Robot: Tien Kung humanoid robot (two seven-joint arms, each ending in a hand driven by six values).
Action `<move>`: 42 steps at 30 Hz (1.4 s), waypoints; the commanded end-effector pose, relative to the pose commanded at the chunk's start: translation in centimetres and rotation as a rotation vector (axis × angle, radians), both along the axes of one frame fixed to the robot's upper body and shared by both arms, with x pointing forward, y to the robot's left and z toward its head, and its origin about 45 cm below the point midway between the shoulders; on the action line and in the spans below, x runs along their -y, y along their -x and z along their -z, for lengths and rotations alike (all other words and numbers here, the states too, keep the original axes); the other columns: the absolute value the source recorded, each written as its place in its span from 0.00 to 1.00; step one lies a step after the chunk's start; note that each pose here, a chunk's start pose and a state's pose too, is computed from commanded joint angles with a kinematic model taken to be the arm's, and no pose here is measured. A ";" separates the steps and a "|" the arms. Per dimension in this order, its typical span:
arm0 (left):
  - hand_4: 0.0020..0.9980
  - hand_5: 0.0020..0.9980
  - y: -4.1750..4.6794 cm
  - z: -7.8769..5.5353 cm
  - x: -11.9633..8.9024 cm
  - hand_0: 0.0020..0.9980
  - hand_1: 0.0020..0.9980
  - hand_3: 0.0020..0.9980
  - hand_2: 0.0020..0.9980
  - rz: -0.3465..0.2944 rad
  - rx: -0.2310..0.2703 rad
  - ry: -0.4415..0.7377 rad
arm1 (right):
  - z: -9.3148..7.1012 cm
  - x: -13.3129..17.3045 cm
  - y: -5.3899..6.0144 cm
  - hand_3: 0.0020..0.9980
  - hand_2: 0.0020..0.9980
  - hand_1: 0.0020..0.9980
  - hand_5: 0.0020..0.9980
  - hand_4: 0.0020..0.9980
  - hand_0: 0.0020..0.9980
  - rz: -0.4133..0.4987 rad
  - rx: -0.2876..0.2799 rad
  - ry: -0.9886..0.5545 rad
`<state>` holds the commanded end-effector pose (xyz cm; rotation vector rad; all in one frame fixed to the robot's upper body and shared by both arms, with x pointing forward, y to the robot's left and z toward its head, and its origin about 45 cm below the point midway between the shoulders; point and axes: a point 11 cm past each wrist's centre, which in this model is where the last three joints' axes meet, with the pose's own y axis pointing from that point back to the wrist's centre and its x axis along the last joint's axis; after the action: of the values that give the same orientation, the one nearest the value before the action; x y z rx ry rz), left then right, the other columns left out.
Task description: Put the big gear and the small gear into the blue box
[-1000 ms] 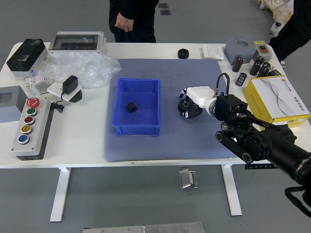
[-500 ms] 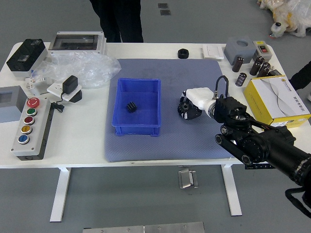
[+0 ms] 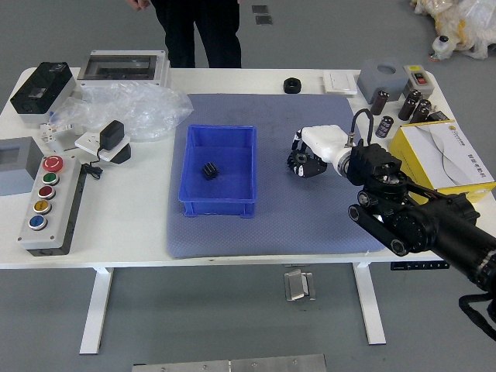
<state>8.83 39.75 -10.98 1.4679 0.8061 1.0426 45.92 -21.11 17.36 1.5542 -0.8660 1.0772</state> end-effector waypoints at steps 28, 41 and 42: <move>0.66 0.31 0.48 0.0 -0.3 0.85 0.82 0.82 0.79 -0.008 -0.008 -0.002 | -8.4 -2.9 -0.4 0.59 0.44 0.41 0.17 0.68 0.58 -0.081 0.185 -0.022; 0.66 0.31 0.51 0.0 -0.2 0.85 0.82 0.82 0.79 -0.004 -0.011 -0.001 | -10.2 -10.1 2.4 0.59 0.45 0.41 0.17 0.67 0.58 -0.236 0.222 -0.081; 0.66 0.31 0.54 0.0 -0.2 0.85 0.82 0.82 0.79 -0.003 -0.011 -0.001 | -10.1 -10.5 2.5 0.59 0.45 0.41 0.17 0.67 0.58 -0.242 0.219 -0.087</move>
<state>8.29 39.96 -11.01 1.4753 0.8161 1.0381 43.40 -10.61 27.48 1.6656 -0.8965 1.4212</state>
